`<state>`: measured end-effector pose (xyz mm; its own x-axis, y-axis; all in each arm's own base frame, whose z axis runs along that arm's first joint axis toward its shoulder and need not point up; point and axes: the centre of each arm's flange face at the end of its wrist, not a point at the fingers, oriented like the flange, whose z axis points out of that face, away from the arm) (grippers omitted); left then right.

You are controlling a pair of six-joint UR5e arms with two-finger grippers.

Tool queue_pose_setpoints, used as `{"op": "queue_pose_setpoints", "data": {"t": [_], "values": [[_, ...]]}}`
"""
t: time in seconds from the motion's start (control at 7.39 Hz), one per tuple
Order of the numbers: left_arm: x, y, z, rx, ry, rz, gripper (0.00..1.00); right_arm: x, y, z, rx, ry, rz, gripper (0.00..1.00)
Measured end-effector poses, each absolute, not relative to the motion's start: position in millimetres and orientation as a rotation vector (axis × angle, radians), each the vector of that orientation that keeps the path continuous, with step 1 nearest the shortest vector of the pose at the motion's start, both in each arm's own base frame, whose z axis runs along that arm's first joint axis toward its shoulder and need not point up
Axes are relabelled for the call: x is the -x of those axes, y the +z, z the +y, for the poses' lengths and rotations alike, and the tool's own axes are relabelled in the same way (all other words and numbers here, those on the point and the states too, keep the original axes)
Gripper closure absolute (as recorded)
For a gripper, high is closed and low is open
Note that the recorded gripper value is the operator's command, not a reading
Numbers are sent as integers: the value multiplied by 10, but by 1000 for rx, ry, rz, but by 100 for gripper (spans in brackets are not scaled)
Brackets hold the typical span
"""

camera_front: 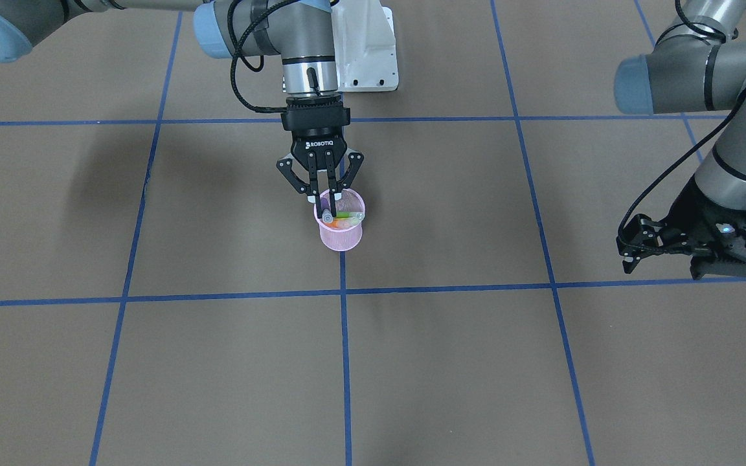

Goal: Collect pens into pen holder

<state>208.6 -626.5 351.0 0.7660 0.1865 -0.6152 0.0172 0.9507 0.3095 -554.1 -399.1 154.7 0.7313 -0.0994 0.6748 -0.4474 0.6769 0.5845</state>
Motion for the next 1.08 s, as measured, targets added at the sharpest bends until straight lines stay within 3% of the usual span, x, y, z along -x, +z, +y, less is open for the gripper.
{"op": "queue_pose_setpoints", "data": {"t": [0.27,0.41,1.08], "values": [[-2089,3524,-6271,-306,93,694,0,5621,1578,-3907,-831,215,-732,14],[-2089,3529,-6272,-306,93,694,0,5661,1603,-3899,-839,217,-720,2],[-2008,3524,-6302,-314,89,695,0,5589,1416,-3961,-840,231,-794,1]]}}
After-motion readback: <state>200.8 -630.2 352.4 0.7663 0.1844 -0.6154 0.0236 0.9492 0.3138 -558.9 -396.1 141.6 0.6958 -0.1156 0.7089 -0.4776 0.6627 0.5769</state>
